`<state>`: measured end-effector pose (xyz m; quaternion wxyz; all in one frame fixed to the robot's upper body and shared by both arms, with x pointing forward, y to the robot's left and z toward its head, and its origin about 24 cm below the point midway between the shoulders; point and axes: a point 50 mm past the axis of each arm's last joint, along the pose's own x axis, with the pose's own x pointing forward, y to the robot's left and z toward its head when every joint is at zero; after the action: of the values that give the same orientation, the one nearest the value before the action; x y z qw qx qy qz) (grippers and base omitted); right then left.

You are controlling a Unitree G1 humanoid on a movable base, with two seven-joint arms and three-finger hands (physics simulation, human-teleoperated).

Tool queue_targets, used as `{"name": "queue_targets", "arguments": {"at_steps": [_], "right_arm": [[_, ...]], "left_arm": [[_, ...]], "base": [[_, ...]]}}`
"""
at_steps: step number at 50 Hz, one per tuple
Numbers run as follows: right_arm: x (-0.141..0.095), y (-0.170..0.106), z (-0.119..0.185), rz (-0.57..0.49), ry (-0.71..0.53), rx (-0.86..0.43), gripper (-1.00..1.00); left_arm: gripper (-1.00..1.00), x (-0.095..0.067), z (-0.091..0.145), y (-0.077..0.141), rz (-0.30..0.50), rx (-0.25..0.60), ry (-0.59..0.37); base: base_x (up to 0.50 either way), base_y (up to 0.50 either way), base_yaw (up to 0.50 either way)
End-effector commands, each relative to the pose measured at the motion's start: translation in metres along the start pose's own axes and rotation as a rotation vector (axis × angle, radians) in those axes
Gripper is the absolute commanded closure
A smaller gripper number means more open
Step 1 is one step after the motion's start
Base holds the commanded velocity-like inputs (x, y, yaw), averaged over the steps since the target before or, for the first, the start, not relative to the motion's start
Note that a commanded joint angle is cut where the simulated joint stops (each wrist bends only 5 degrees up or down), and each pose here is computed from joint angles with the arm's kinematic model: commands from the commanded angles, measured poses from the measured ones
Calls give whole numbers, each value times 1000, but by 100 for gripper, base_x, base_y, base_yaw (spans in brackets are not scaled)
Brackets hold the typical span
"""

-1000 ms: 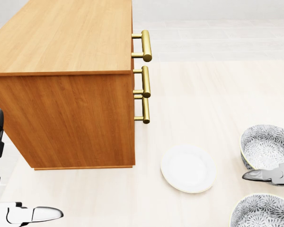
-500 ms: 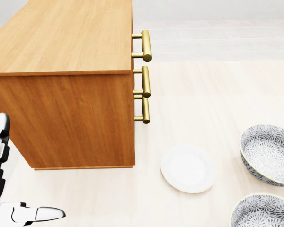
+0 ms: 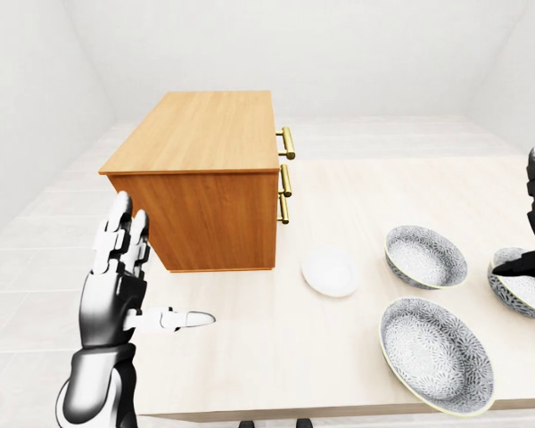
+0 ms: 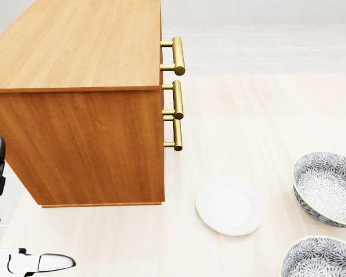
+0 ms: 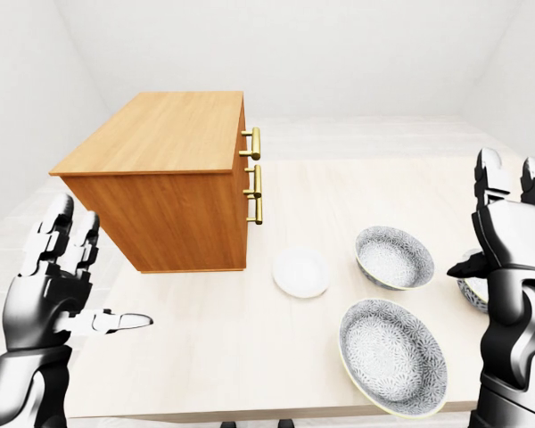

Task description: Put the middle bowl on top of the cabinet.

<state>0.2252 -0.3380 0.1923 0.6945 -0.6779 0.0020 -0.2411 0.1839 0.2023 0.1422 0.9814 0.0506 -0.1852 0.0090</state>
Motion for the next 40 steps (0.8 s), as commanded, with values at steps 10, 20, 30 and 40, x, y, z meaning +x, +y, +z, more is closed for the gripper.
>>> {"name": "queue_targets", "arguments": {"at_steps": [10,20,30,40], "right_arm": [[-4,11,-16,40,42,-88,-100],[-14,26,-24,98,67,-119,-100],[-26,37,-31,147,96,-138,-100],[-28,46,-38,161,124,-155,-100]], "left_arm": [[-100,0,-1,-2,-3,-2,8],[-100,-2,-4,-1,0,-9,18],[-100,0,-4,1,5,-9,17],[-100,-1,-7,1,7,-11,30]], "base": [[0,0,0],[0,0,0],[0,0,0],[0,0,0]]}}
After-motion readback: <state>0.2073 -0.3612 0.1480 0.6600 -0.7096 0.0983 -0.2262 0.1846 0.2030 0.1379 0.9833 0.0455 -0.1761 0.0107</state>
